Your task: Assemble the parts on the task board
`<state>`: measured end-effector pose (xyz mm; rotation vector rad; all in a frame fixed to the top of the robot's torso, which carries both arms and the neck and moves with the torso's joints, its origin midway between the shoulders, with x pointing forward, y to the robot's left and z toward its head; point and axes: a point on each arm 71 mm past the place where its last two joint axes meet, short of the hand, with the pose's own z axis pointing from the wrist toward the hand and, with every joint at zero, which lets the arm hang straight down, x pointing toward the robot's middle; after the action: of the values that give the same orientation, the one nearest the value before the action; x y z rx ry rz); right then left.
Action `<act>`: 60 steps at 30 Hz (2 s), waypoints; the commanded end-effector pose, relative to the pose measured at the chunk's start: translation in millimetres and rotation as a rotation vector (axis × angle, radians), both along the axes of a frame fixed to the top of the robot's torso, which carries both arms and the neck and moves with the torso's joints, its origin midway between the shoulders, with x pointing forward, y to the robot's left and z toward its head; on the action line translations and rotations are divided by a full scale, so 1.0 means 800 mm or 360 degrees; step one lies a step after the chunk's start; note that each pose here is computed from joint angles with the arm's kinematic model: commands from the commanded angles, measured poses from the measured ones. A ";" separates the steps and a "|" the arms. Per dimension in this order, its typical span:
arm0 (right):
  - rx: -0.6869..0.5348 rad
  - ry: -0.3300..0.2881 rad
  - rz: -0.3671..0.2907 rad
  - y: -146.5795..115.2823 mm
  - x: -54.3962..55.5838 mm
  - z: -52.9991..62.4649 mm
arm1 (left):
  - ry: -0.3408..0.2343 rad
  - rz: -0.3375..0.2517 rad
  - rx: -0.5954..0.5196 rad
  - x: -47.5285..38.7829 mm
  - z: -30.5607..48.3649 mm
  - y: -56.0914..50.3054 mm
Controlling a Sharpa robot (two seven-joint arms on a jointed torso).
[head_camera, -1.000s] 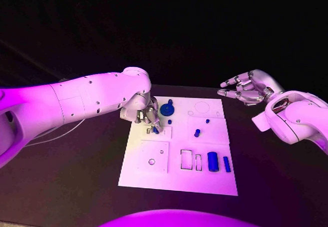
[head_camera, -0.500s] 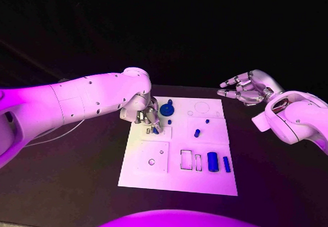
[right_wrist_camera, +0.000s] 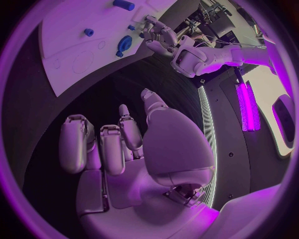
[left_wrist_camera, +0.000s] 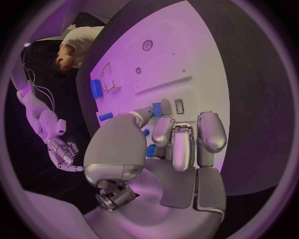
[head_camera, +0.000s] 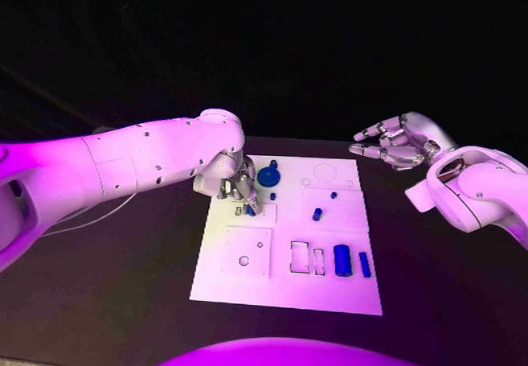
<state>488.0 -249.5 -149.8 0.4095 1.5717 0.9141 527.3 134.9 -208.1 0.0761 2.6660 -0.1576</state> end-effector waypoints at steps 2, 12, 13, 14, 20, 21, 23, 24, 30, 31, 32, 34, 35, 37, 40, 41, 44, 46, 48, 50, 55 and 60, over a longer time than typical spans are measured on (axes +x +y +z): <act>-0.0010 -0.0007 0.0014 0.001 -0.001 0.000 | -0.0017 -0.0029 0.0046 -0.001 -0.0028 -0.002; -0.0008 -0.0010 0.0016 0.001 -0.001 0.001 | -0.0021 -0.0028 0.0052 0.000 -0.0036 -0.002; -0.0008 -0.0010 0.0016 0.001 -0.001 0.001 | -0.0020 -0.0028 0.0052 0.000 -0.0036 -0.002; -0.0008 -0.0010 0.0016 0.001 -0.001 0.001 | -0.0020 -0.0028 0.0053 0.000 -0.0037 -0.002; -0.0008 -0.0011 0.0016 0.001 -0.001 0.001 | -0.0012 -0.0031 0.0056 0.000 -0.0040 -0.001; -0.0008 -0.0011 0.0016 0.001 -0.001 0.001 | -0.0010 -0.0031 0.0057 0.000 -0.0041 -0.001; -0.0008 -0.0011 0.0016 0.001 -0.001 0.001 | -0.0007 -0.0032 0.0057 0.000 -0.0042 -0.001; -0.0008 -0.0011 0.0016 0.001 -0.001 0.001 | -0.0006 -0.0033 0.0058 0.000 -0.0043 -0.001; -0.0008 -0.0012 0.0016 0.001 -0.001 0.001 | -0.0004 -0.0032 0.0058 0.000 -0.0044 -0.001; -0.0008 -0.0012 0.0016 0.001 -0.001 0.001 | -0.0005 -0.0031 0.0058 0.000 -0.0044 -0.001; -0.0008 -0.0012 0.0017 0.001 -0.001 0.001 | -0.0005 -0.0030 0.0058 0.000 -0.0044 -0.001; -0.0008 -0.0012 0.0017 0.001 -0.001 0.001 | -0.0006 -0.0029 0.0058 0.000 -0.0044 -0.001; -0.0008 -0.0012 0.0017 0.001 -0.001 0.001 | -0.0006 -0.0029 0.0058 0.000 -0.0044 -0.001; -0.0008 -0.0012 0.0016 0.001 -0.001 0.001 | -0.0007 -0.0027 0.0057 0.000 -0.0045 0.000; -0.0008 -0.0012 0.0015 0.001 -0.001 0.001 | -0.0011 -0.0023 0.0056 0.001 -0.0044 0.000; -0.0008 -0.0012 0.0015 0.001 -0.001 0.001 | -0.0012 -0.0022 0.0055 0.001 -0.0044 0.000; -0.0008 -0.0012 0.0015 0.001 -0.001 0.001 | -0.0015 -0.0017 0.0054 0.002 -0.0044 0.000; -0.0008 -0.0012 0.0015 0.001 -0.001 0.001 | -0.0016 -0.0014 0.0053 0.002 -0.0044 0.001; -0.0008 -0.0012 0.0015 0.001 -0.001 0.001 | -0.0016 -0.0013 0.0054 0.002 -0.0044 0.001; -0.0008 -0.0012 0.0015 0.001 -0.001 0.001 | -0.0015 -0.0014 0.0054 0.002 -0.0044 0.001; -0.0008 -0.0012 0.0014 0.000 -0.001 0.001 | -0.0011 -0.0017 0.0057 0.002 -0.0045 0.002; -0.0009 -0.0011 0.0013 0.000 -0.001 0.001 | -0.0009 -0.0022 0.0060 0.001 -0.0046 0.003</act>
<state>487.3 -250.3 -149.5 0.4086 1.5701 0.9144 529.3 137.3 -210.5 0.0859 2.6542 -0.1269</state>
